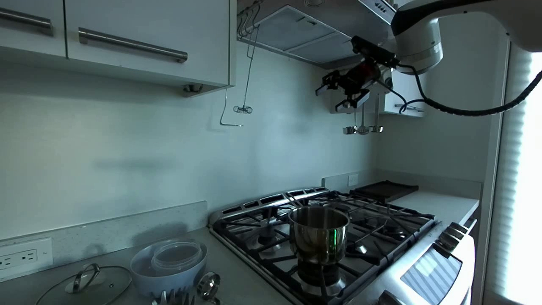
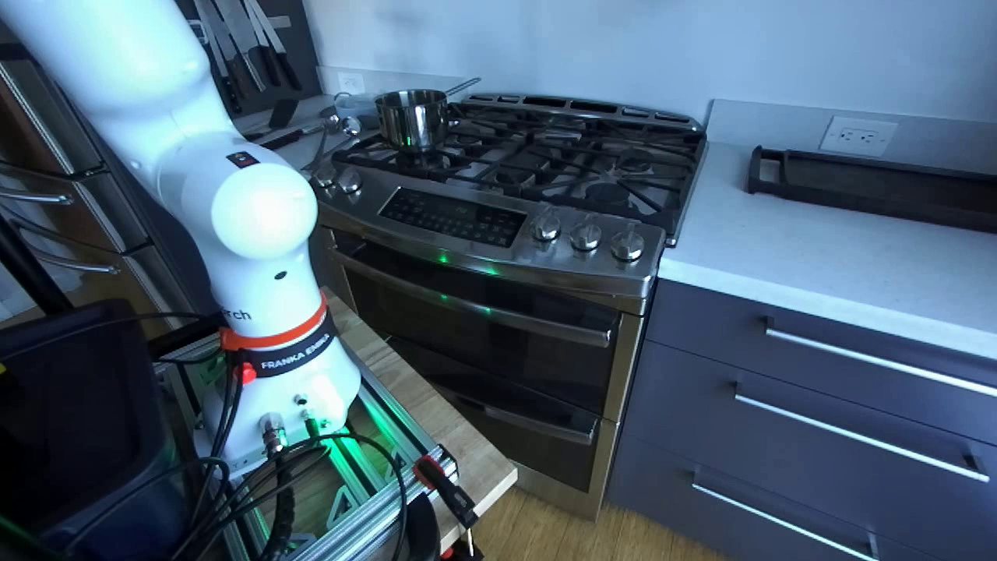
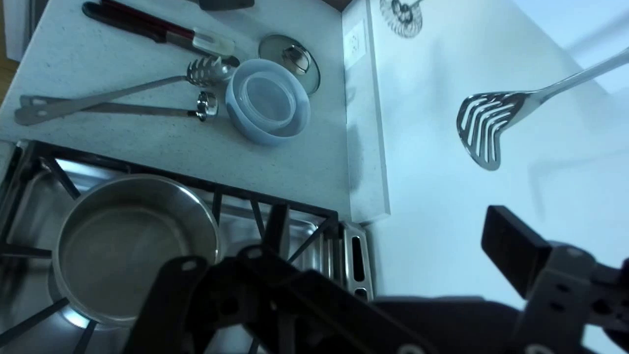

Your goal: Hang the coffee whisk on the hook above the stove

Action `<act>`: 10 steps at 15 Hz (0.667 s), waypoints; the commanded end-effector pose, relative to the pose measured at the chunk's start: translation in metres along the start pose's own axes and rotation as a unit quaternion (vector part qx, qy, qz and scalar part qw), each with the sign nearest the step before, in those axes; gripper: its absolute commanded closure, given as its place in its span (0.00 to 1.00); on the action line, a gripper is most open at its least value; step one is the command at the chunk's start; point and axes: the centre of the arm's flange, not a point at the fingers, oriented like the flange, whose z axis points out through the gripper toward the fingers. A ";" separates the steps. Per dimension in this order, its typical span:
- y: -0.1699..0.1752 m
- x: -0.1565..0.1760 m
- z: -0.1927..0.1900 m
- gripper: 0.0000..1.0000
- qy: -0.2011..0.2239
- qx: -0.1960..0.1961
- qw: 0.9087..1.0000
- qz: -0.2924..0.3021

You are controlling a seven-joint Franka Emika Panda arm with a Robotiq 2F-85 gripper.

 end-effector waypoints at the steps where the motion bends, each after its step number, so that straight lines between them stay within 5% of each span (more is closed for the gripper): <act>1: 0.033 -0.002 -0.007 0.00 0.011 0.025 0.998 -0.053; 10: 0.028 -0.019 -0.030 0.00 0.028 0.038 0.990 -0.133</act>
